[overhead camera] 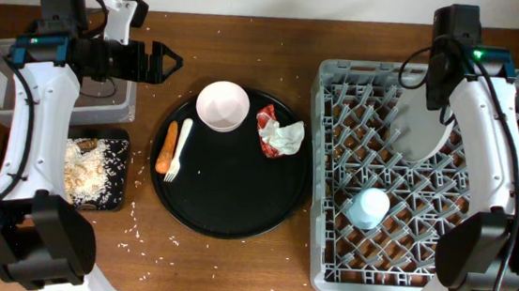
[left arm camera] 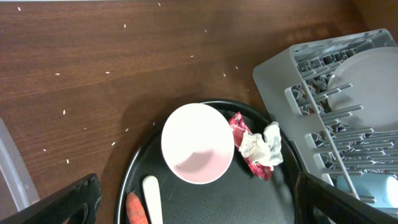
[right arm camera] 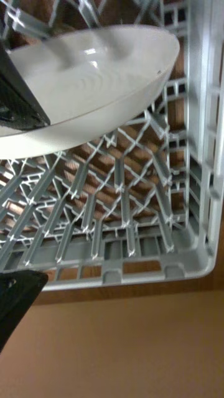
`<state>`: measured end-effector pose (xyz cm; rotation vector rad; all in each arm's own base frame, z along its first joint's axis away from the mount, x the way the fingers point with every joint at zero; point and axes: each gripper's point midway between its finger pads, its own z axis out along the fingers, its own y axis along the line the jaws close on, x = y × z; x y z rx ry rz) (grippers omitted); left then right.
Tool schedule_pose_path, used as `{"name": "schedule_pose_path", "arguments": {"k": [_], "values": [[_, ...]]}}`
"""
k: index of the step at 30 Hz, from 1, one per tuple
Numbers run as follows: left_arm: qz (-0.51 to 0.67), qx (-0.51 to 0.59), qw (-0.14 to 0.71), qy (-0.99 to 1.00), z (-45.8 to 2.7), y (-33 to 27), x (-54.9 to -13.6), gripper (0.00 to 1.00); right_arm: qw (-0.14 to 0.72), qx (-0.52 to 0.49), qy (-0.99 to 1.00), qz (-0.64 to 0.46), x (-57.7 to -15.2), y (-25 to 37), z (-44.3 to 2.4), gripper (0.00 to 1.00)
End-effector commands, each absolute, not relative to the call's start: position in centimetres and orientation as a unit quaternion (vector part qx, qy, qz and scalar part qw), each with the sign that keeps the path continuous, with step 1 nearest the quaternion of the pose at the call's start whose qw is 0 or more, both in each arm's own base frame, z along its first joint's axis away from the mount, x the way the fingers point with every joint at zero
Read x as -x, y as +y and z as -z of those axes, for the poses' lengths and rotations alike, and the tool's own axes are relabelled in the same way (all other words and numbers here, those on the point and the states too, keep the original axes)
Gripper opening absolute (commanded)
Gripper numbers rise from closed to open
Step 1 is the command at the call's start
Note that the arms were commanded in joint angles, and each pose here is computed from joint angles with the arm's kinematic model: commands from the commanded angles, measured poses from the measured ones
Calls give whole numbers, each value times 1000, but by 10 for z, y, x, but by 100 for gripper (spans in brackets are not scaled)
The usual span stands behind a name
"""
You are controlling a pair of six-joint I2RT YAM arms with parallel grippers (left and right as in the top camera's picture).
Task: Sort waste into correct bins and load items into the dishwasher rack
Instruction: 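Lower the white plate upright into the rack with the right gripper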
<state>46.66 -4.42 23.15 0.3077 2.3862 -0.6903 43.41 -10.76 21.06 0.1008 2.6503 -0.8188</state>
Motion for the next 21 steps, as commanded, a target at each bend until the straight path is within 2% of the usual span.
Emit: {"name": "schedule_pose_path", "arguments": {"k": [1,6,12,16,18,21], "values": [[259,-125,326,901,-242,-45,-464,99,195,-39,944,265,-440,-101,-212,74],[249,-122,325,904,-240,-42,-465,99,238,-74,934,257,-435,-101,-244,85],[239,-118,323,908,-237,-38,-465,99,321,-78,921,208,-423,-85,-314,88],[238,-119,325,908,-238,-38,-466,99,360,-26,931,58,-416,-32,-332,87],[238,-118,325,908,-238,-38,-466,99,370,20,927,-62,-417,14,-337,75],[237,-119,327,907,-239,-38,-467,99,367,26,920,-135,-431,60,-332,73]]}}
